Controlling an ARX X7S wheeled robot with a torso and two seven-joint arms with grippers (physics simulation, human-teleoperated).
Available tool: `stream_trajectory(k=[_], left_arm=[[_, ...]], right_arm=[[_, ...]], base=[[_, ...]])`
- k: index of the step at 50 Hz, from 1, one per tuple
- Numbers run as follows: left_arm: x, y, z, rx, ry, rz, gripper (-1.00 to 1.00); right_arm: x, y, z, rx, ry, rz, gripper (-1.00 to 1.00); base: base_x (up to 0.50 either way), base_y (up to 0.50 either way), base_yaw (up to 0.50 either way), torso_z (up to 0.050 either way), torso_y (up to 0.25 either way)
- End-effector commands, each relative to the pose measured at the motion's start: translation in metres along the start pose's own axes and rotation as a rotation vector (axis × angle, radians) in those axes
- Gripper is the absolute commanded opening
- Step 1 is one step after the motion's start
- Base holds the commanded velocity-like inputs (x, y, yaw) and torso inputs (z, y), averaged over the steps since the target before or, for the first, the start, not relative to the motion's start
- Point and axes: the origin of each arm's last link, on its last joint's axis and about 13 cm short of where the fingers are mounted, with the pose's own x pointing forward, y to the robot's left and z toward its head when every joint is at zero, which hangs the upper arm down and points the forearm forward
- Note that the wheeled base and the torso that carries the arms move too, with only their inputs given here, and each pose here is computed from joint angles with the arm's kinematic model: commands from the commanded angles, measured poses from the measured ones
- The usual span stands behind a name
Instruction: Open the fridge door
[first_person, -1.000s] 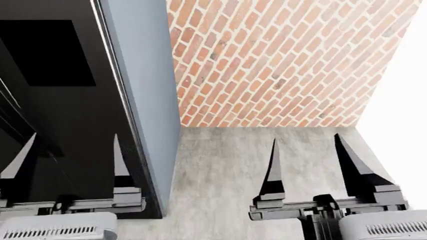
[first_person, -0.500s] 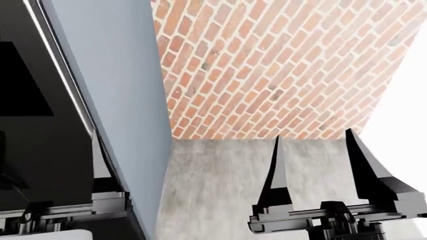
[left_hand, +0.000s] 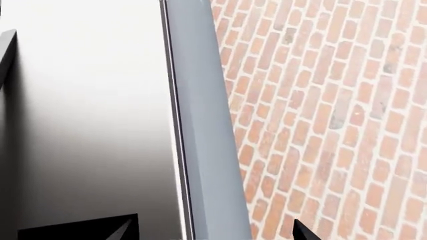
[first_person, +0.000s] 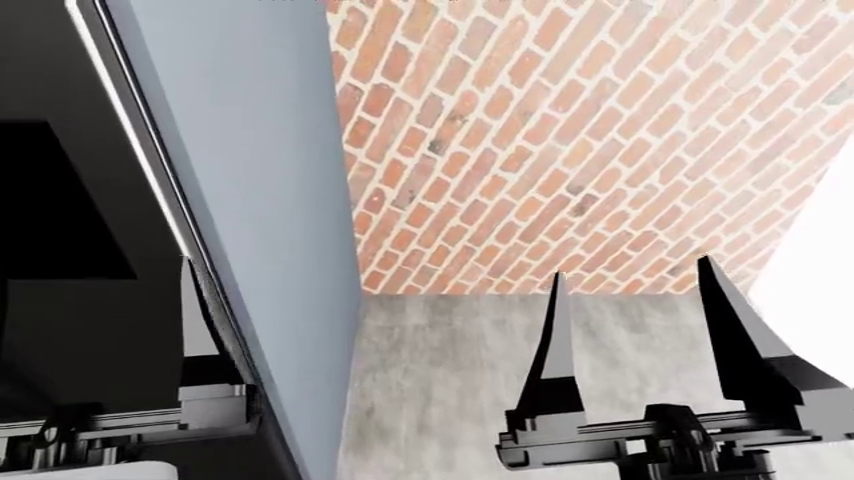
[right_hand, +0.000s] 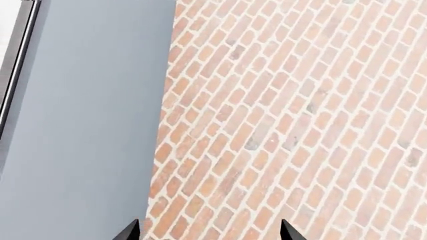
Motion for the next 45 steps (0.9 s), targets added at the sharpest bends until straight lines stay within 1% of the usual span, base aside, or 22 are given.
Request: stream_trajectory(k=[1, 4, 45], left_arm=[[0.0003, 0.0002, -0.0001, -0.003, 0.002, 0.001, 1.00], [0.0004, 0.0001, 0.0000, -0.004, 0.001, 0.001, 1.00], [0.0004, -0.0004, -0.0006, -0.009, 0.010, -0.007, 1.00]], right_arm=[[-0.0002, 0.0012, 0.0003, -0.030, 0.003, 0.011, 1.00], [-0.0003, 0.0014, 0.0004, -0.043, 0.004, 0.012, 1.00], [-0.0009, 0.0026, 0.0013, -0.039, -0.007, 0.030, 1.00]], base=[[0.23, 0.50, 0.00, 0.000, 0.000], [0.02, 0.50, 0.00, 0.000, 0.005], [0.00, 0.50, 0.00, 0.000, 0.000]])
